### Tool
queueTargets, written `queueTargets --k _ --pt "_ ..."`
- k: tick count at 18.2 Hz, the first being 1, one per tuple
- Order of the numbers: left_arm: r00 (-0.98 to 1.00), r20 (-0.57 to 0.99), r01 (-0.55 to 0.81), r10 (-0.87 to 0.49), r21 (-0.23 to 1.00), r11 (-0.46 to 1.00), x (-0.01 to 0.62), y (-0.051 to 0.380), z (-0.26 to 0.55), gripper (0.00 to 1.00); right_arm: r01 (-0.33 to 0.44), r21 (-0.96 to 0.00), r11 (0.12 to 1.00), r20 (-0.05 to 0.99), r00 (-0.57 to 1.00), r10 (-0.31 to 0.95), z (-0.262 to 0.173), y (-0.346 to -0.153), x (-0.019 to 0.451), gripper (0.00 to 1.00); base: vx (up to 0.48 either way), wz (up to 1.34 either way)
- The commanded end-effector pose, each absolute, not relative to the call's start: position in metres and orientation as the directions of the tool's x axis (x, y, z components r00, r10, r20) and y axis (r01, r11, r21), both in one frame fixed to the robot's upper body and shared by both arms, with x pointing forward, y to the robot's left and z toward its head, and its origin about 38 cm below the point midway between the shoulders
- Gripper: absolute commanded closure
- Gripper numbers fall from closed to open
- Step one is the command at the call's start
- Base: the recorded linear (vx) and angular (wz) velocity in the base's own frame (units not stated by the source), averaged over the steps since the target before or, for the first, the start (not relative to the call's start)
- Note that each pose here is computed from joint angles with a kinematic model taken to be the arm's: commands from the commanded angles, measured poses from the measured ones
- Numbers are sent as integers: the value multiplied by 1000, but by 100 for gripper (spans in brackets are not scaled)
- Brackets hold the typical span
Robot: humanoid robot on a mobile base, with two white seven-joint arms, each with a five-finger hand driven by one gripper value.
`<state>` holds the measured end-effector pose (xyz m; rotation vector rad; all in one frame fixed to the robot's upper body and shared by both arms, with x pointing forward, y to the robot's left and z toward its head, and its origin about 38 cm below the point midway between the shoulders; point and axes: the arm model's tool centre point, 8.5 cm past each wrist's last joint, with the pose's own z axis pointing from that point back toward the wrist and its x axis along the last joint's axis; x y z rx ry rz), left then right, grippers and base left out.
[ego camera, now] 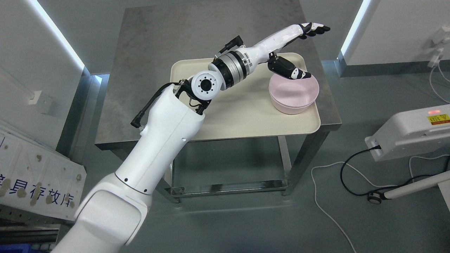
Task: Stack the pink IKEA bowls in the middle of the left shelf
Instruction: 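Release the stacked bowl and withdraw the left hand, then grasp the rim of the stacked pink bowls with the left hand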
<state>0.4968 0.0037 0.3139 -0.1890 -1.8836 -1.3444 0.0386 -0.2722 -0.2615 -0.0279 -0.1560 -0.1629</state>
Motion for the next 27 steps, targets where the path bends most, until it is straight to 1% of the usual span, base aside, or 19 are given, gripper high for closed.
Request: queueTargets --k 1,3,5,6,9,11,14,16,21,25,27 --pt "-759 621 476 -197 736 482 455 60 352 18 163 -33 986 159 975 -156 -260 -283 39 0 0 0" --pt "-753 605 459 -260 765 453 458 79 343 18 163 -33 986 159 975 -156 -260 -283 39 0 0 0" --pt "-751 543 408 -377 829 383 463 98 330 18 163 -33 986 159 975 -156 -260 -283 39 0 0 0" --pt "-748 499 383 -437 863 329 464 102 318 18 163 -33 986 159 975 -156 -260 -283 39 0 0 0" --pt "-723 452 378 -522 892 248 461 100 285 19 163 -33 986 159 975 -156 -260 -283 39 0 0 0" --pt "-736 424 384 -527 904 190 454 78 269 19 163 -33 986 159 975 -156 -260 -283 39 0 0 0" --pt "-770 411 383 -487 909 162 443 37 265 23 163 -33 986 159 975 -156 -260 -283 39 0 0 0" --pt "-782 400 367 -477 915 165 440 12 268 24 163 -33 986 158 975 -156 -260 -283 38 0 0 0" --pt "-772 340 334 -538 936 113 447 9 261 30 163 -33 986 159 975 -156 -260 -283 39 0 0 0" --pt "-737 254 295 -626 955 40 464 17 252 34 163 -33 986 159 975 -156 -260 -283 39 0 0 0" --pt "-728 242 298 -641 954 22 468 19 249 37 163 -33 986 159 975 -156 -260 -283 39 0 0 0"
